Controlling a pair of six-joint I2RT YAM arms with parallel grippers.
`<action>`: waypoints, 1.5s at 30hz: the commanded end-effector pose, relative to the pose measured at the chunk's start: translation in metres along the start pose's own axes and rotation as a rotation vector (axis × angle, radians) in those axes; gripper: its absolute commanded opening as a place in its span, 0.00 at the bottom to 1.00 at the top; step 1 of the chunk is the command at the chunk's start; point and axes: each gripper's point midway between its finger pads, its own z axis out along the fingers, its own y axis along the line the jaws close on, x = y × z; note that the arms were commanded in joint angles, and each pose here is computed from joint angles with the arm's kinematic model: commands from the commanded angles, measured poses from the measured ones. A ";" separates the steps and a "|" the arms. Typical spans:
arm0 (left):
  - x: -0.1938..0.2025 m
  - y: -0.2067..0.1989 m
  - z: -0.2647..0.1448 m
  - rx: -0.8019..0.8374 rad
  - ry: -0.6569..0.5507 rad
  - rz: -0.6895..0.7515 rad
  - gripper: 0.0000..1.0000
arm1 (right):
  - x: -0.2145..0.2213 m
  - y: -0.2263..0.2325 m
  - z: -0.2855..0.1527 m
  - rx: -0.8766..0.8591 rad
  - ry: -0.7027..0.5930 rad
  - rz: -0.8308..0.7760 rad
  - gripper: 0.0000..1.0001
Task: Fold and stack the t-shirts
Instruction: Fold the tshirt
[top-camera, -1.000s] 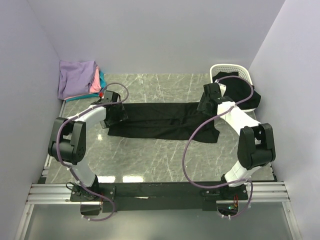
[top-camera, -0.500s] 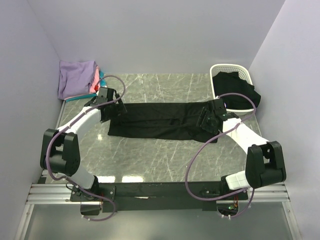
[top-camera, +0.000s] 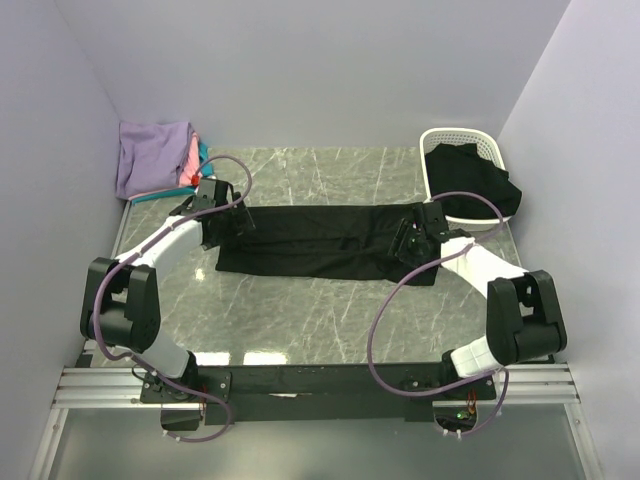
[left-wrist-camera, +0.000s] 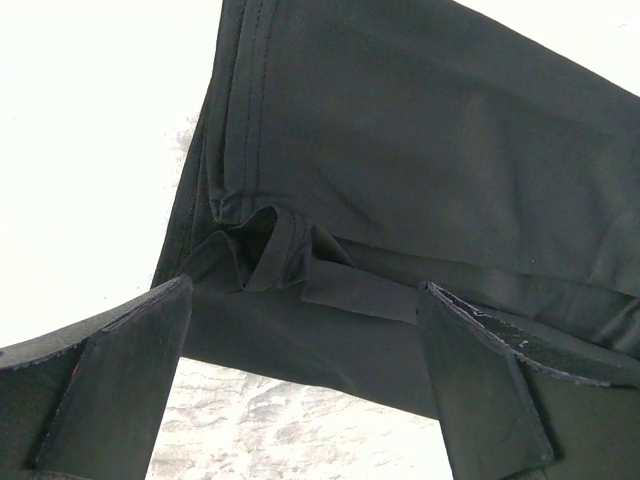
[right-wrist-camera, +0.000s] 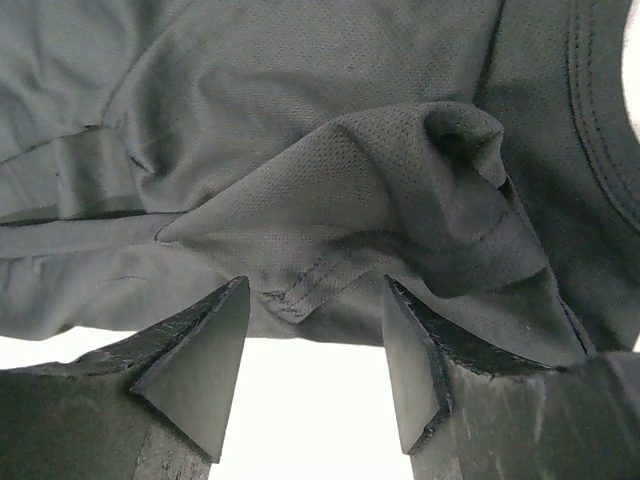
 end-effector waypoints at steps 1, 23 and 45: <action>-0.011 -0.008 -0.007 0.033 -0.041 -0.006 0.99 | -0.003 0.007 0.006 -0.026 -0.010 0.003 0.62; -0.013 -0.006 -0.001 0.009 -0.028 0.010 0.99 | -0.011 0.018 0.016 -0.009 -0.017 -0.056 0.00; -0.004 -0.005 0.008 0.004 0.009 0.026 1.00 | -0.110 0.086 0.046 -0.018 -0.076 -0.097 0.00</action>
